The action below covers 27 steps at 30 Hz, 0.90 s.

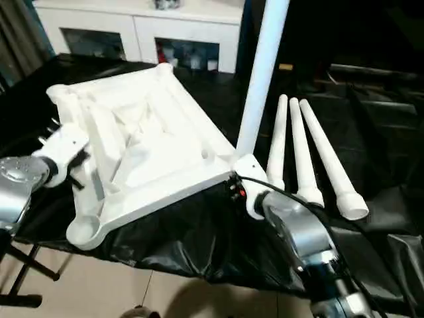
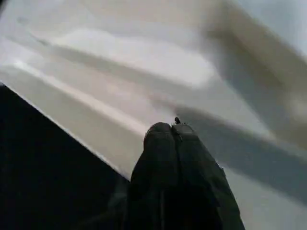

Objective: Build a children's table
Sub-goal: Rotate table base

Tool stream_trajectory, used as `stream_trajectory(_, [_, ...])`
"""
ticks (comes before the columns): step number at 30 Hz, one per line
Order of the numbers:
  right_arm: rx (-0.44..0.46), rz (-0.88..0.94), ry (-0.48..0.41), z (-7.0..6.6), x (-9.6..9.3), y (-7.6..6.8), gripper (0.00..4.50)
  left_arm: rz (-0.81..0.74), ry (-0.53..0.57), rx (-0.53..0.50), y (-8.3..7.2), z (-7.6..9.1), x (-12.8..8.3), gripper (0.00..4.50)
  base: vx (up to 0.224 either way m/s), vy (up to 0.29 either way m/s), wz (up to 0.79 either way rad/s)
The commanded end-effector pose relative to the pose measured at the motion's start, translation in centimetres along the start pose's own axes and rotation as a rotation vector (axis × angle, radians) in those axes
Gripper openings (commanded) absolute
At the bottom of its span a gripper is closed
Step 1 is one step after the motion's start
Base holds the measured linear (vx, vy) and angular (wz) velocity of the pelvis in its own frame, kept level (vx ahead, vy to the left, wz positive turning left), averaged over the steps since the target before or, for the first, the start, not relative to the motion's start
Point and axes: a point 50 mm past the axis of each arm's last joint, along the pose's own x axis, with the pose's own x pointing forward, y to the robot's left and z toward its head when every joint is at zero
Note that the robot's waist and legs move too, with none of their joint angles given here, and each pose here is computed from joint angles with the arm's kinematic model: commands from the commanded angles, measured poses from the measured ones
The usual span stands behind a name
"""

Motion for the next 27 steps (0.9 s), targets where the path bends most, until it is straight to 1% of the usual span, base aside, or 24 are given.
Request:
stream_trajectory(1, [-0.019,-0.015,-0.001,0.4,0.6,-0.1,2.02,-0.064,0.077,0.029,-0.4,-1.1,-0.2,0.0,0.0,0.0,0.0])
stream_trajectory(3, [-0.019,-0.017,-0.001,0.4,0.8,-0.1,1.88,-0.079,0.089,0.035,-0.5,-1.2,-0.3,0.0,0.0,0.0,0.0])
stream_trajectory(4, [-0.017,-0.018,-0.001,0.4,1.0,0.0,1.78,-0.105,0.096,0.047,-0.6,-1.3,-0.3,0.0,0.0,0.0,0.0])
stream_trajectory(5, [-0.01,-0.02,0.002,0.3,1.6,0.1,1.78,-0.165,0.092,0.061,-0.9,-1.2,-0.6,0.0,0.0,0.0,0.0])
stream_trajectory(6, [-0.011,-0.02,0.003,0.3,1.7,0.1,1.59,-0.171,0.091,0.063,-1.0,-1.1,-0.7,0.0,0.0,0.0,0.0])
stream_trajectory(8, [-0.01,-0.021,0.007,0.2,2.4,0.2,1.5,-0.257,0.07,0.082,-1.7,-0.8,-1.1,0.0,0.0,0.0,0.0])
stream_trajectory(10, [-0.01,-0.021,0.008,0.2,2.6,0.3,1.42,-0.287,0.064,0.088,-1.9,-0.7,-1.3,0.0,0.0,0.0,0.0])
stream_trajectory(12, [-0.014,-0.028,0.01,0.4,3.5,0.3,1.15,-0.383,0.042,0.106,-2.9,-0.6,-1.9,0.0,0.0,0.0,0.0])
stream_trajectory(13, [-0.023,-0.036,0.009,0.5,3.8,0.3,1.15,-0.43,0.03,0.102,-3.4,-0.5,-2.2,0.0,0.0,0.0,0.0])
stream_trajectory(14, [-0.026,-0.039,0.008,0.6,3.9,0.3,1.11,-0.447,0.027,0.1,-3.6,-0.5,-2.3,0.0,0.0,0.0,0.0])
stream_trajectory(15, [-0.027,-0.042,0.005,0.7,4.2,0.3,1.05,-0.483,0.013,0.104,-4.1,-0.5,-2.5,0.0,0.0,0.0,0.0])
stream_trajectory(16, [-0.031,-0.047,-0.005,1.0,4.5,0.3,0.85,-0.525,0.002,0.092,-4.7,-0.5,-2.8,0.0,0.0,0.0,0.0])
stream_trajectory(17, [-0.033,-0.053,-0.015,1.3,4.9,0.4,0.85,-0.563,-0.008,0.089,-5.3,-0.4,-3.0,0.0,0.0,0.0,0.0])
stream_trajectory(18, [-0.032,-0.056,-0.02,1.4,5.0,0.4,0.71,-0.588,-0.018,0.091,-5.7,-0.3,-3.2,0.0,0.0,0.0,0.0])
stream_trajectory(19, [-0.031,-0.058,-0.023,1.5,5.2,0.4,0.71,-0.606,-0.025,0.094,-6.0,-0.3,-3.3,0.0,0.0,0.0,0.0])
stream_trajectory(21, [-0.027,-0.064,-0.047,2.1,5.7,0.6,0.44,-0.646,-0.045,0.073,-6.9,0.0,-3.6,0.0,0.0,0.0,0.0])
stream_trajectory(22, [-0.024,-0.066,-0.057,2.3,5.9,0.6,0.34,-0.661,-0.05,0.063,-7.2,0.1,-3.7,0.0,0.0,0.0,0.0])
stream_trajectory(24, [-0.023,-0.068,-0.068,2.6,6.2,0.8,0.3,-0.68,-0.058,0.058,-7.8,0.2,-3.8,0.0,0.0,0.0,0.0])
stream_trajectory(25, [-0.02,-0.07,-0.085,3.0,6.3,0.8,0.15,-0.69,-0.076,0.048,-8.3,0.6,-3.7,0.0,0.0,0.0,0.0])
stream_trajectory(26, [-0.018,-0.07,-0.089,3.1,6.4,0.8,0.06,-0.691,-0.081,0.046,-8.4,0.7,-3.7,0.0,0.0,0.0,0.0])
stream_trajectory(27, [-0.011,-0.071,-0.101,3.3,6.5,0.9,0.06,-0.694,-0.095,0.041,-8.6,0.9,-3.6,0.0,0.0,0.0,0.0])
